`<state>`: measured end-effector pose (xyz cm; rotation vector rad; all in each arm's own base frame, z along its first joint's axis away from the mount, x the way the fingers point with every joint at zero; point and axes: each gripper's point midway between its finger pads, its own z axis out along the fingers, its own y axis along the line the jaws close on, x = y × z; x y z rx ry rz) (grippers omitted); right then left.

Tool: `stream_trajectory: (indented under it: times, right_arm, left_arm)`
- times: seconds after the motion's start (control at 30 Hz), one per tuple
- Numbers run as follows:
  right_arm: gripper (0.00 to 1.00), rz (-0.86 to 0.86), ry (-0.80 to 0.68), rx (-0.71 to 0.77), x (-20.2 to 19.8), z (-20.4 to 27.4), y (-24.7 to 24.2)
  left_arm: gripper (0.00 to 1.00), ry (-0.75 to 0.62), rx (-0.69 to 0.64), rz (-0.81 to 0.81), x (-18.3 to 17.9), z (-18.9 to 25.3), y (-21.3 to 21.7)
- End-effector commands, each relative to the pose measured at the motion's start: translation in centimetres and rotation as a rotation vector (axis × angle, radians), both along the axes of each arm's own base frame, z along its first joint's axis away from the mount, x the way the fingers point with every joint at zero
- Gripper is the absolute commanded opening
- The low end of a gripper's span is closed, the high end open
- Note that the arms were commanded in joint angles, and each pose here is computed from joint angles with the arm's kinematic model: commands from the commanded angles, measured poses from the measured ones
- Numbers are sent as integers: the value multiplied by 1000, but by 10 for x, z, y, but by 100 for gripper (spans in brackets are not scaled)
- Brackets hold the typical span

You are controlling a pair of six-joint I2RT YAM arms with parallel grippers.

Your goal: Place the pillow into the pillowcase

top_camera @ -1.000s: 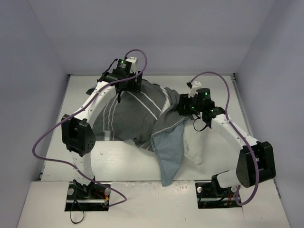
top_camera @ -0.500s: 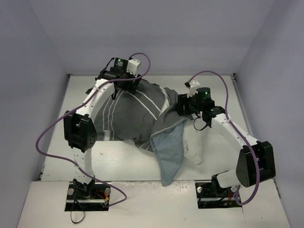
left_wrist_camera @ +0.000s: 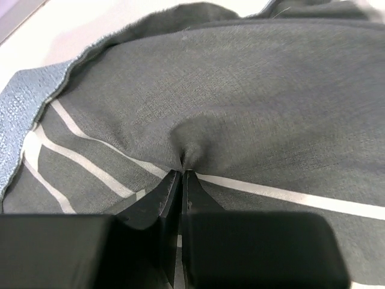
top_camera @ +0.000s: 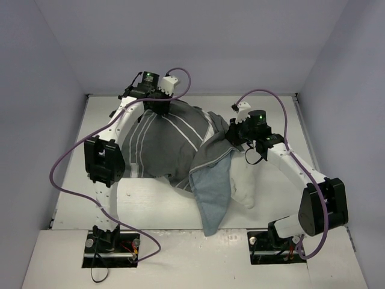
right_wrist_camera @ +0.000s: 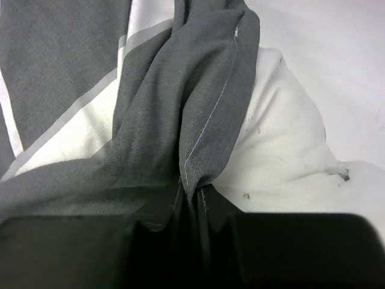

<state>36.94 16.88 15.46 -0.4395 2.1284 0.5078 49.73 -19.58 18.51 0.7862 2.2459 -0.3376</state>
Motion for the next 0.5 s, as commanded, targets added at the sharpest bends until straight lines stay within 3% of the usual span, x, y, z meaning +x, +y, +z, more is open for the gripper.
stream_trajectory:
  times: [0.0,0.13,0.23,0.47]
  right_arm:
    - [0,105,-66,39,6,24,24]
    - [0,185,-88,43,8,30,39]
    - [0,231,-108,56,12,40,55]
    - [0,279,-133,72,24,52,80]
  left_arm:
    - [0,-86,-122,-68,-6,60,-19]
    - [0,-105,-271,-162,-24,103,-50]
    - [0,-121,-303,-227,-42,118,-83]
    - [0,-21,-441,-351,-78,105,-167]
